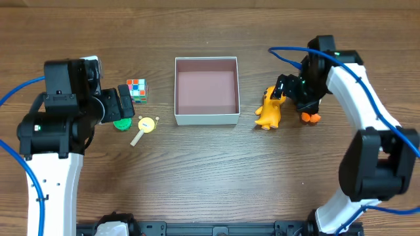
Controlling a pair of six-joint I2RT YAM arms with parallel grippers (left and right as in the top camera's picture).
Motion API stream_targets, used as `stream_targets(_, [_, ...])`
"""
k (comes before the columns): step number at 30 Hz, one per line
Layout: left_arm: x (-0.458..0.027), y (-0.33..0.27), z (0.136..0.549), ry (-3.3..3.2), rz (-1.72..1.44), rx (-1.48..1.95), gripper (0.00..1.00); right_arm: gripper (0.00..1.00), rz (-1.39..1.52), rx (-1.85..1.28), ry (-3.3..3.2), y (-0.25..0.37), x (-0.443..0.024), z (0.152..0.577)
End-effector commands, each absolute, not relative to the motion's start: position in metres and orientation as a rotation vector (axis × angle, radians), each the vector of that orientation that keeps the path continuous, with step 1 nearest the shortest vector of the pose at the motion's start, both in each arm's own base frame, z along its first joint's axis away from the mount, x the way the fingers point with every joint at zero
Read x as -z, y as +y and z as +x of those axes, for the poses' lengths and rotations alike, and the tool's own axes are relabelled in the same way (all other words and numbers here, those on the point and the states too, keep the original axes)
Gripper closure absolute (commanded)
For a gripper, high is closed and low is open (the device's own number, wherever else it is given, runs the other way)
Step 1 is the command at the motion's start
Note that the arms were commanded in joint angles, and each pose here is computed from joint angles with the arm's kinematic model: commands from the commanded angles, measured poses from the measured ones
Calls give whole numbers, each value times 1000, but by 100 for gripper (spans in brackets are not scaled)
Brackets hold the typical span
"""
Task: Pack container
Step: 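Move the right gripper to the orange dinosaur and grasp it, then carry the orange dinosaur into the white box and release it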
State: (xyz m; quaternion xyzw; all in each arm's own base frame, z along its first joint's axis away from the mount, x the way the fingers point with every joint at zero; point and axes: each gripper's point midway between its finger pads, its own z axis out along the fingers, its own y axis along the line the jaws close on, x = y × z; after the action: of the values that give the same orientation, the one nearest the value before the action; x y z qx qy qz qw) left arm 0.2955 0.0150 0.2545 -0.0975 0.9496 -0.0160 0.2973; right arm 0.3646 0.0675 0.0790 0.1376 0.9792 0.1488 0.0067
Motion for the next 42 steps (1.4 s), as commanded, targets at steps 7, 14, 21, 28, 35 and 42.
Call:
stream_targets(7, [-250,17,305,2549,-236,16,0,17,462,-291,3061,95,-25,353])
stream_targets(14, [-248,17,306,2558,-237,15,0,60,507,-133,3060,79,-27,348])
stream_targets(21, [-247,17,306,2559,-237,15,0,77,412,-139,2908,90,-142,363])
stream_targets(28, [-247,17,306,2559,-237,15,0,77,66,-446,2652,188,-232,360])
stream_targets(35, [-247,17,306,2560,-237,15,0,71,-175,-573,2545,290,-205,382])
stream_targets(42, [-247,17,306,2560,-237,15,0,69,-234,-614,2715,326,-114,384])
